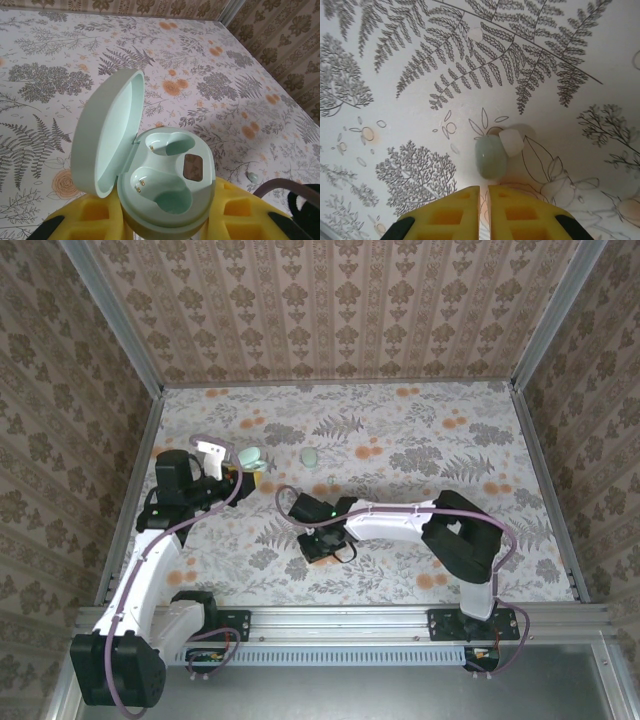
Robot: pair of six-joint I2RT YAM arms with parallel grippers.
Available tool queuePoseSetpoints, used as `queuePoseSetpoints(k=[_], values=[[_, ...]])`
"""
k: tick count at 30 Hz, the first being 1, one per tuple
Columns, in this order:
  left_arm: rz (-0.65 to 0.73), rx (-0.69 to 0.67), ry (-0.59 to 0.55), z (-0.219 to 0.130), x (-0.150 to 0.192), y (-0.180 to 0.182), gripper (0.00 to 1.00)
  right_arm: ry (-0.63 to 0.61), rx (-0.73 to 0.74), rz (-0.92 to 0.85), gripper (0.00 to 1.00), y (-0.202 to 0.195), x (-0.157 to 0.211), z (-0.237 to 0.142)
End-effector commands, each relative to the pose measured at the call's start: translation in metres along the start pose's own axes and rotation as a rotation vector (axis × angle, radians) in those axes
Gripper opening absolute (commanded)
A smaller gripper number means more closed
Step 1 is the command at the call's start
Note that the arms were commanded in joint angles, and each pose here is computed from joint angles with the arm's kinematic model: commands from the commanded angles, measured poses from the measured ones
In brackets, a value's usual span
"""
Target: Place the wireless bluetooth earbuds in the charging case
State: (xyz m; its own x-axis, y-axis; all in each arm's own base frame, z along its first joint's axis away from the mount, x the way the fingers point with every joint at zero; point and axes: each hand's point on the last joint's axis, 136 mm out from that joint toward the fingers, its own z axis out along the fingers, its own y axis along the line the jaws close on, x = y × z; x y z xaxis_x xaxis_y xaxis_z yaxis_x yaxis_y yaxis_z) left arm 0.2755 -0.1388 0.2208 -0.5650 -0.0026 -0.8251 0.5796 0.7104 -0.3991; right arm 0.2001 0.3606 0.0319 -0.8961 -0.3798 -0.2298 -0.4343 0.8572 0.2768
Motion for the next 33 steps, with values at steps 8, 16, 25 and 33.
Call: queuePoseSetpoints(k=[8,16,25,33], values=[[-0.039,0.001,-0.055,-0.008,-0.001,-0.003,0.00,-0.089,-0.016,0.048,0.18,-0.005,-0.016,-0.046],[-0.052,0.023,-0.051,-0.008,-0.009,-0.008,0.00,-0.053,0.039,0.080,0.33,-0.013,-0.019,-0.040],[-0.020,-0.012,-0.043,-0.010,-0.007,-0.004,0.00,-0.076,0.104,0.069,0.30,0.017,-0.008,-0.027],[-0.019,-0.022,-0.025,-0.009,0.000,0.000,0.00,-0.007,0.044,0.049,0.10,0.039,0.000,0.008]])
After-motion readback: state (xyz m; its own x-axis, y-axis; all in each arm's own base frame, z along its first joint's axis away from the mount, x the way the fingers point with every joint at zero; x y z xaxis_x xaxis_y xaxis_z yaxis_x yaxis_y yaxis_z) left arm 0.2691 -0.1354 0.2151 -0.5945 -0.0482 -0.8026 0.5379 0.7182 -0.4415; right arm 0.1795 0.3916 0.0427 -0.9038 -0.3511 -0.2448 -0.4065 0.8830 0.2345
